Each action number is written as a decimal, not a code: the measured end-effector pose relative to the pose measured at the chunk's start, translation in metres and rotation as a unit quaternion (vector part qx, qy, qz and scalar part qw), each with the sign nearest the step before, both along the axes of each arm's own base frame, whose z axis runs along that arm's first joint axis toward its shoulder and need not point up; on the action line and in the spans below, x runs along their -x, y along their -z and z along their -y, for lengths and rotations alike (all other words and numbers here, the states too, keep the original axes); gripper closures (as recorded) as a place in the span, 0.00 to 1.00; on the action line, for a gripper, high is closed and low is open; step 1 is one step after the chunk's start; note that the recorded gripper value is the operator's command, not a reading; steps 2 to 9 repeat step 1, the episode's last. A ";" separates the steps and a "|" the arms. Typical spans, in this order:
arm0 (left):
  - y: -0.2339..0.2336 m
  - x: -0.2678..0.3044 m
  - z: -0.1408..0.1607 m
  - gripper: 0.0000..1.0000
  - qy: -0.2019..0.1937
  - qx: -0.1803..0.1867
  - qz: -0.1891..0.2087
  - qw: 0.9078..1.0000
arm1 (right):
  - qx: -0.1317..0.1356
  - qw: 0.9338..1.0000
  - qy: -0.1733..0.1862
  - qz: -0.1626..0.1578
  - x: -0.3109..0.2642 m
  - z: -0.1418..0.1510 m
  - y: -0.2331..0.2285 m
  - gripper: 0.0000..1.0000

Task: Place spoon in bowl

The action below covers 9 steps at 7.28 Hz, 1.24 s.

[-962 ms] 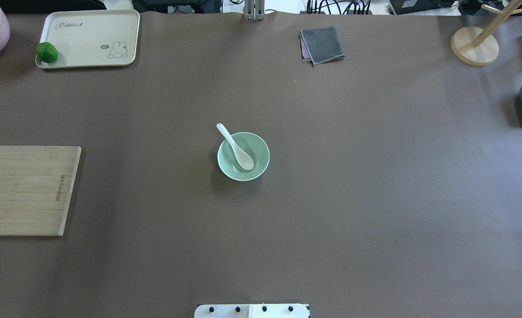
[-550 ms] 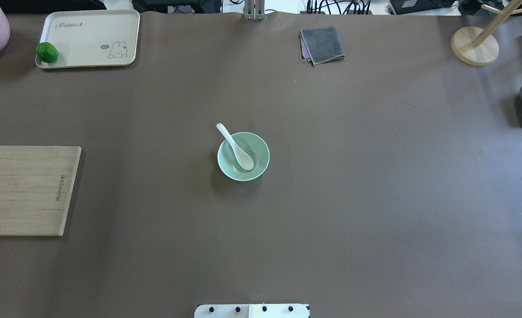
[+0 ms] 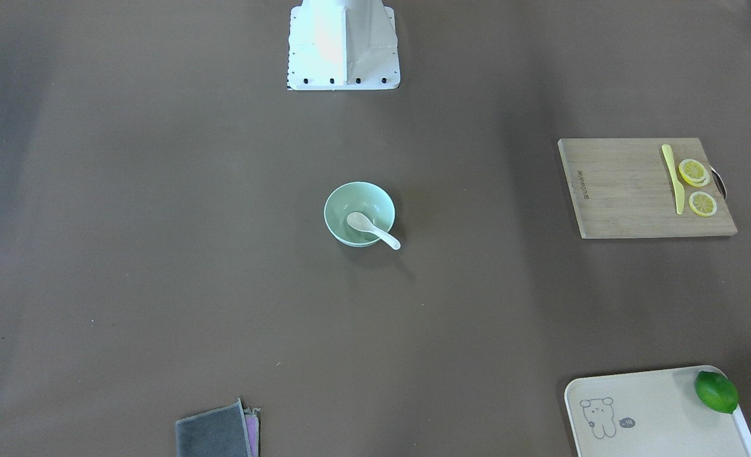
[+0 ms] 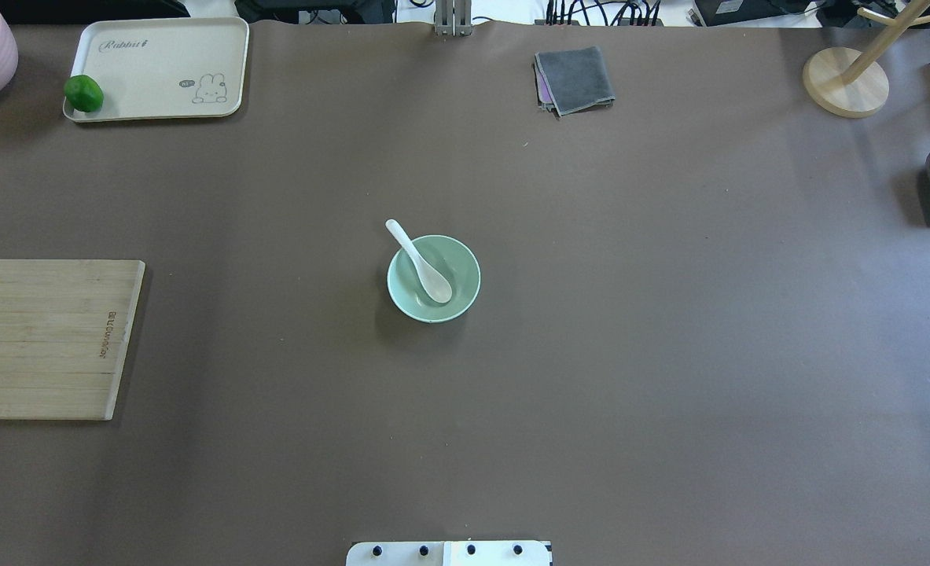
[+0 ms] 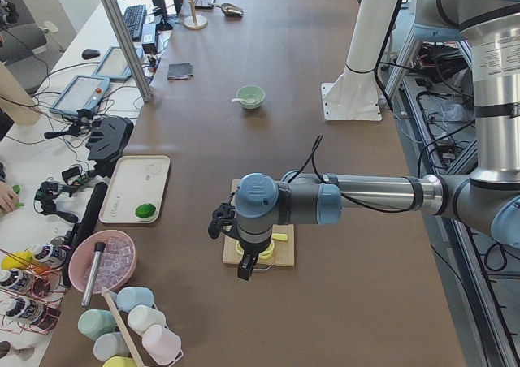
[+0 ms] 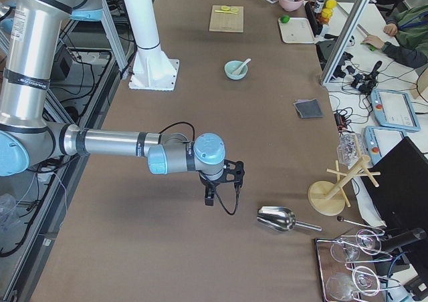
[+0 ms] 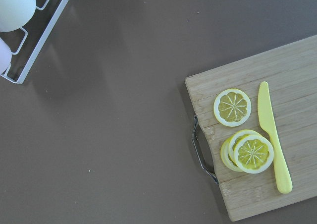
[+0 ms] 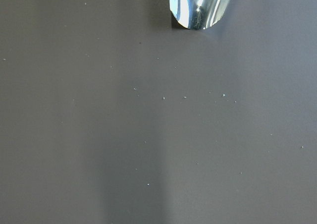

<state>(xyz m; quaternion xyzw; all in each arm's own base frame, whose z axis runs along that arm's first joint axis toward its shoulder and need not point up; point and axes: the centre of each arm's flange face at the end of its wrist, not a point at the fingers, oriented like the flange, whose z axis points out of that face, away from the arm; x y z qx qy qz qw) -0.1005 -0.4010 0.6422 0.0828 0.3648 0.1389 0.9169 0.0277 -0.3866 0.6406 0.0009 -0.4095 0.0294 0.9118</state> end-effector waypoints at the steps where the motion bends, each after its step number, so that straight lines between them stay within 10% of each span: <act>1: 0.000 0.000 0.000 0.02 0.000 0.000 0.000 1.000 | 0.000 1.000 0.000 0.000 0.000 0.000 0.000 0.00; 9: 0.000 0.000 0.000 0.02 0.000 0.000 0.000 1.000 | 0.000 1.000 0.000 0.000 0.000 0.000 0.000 0.00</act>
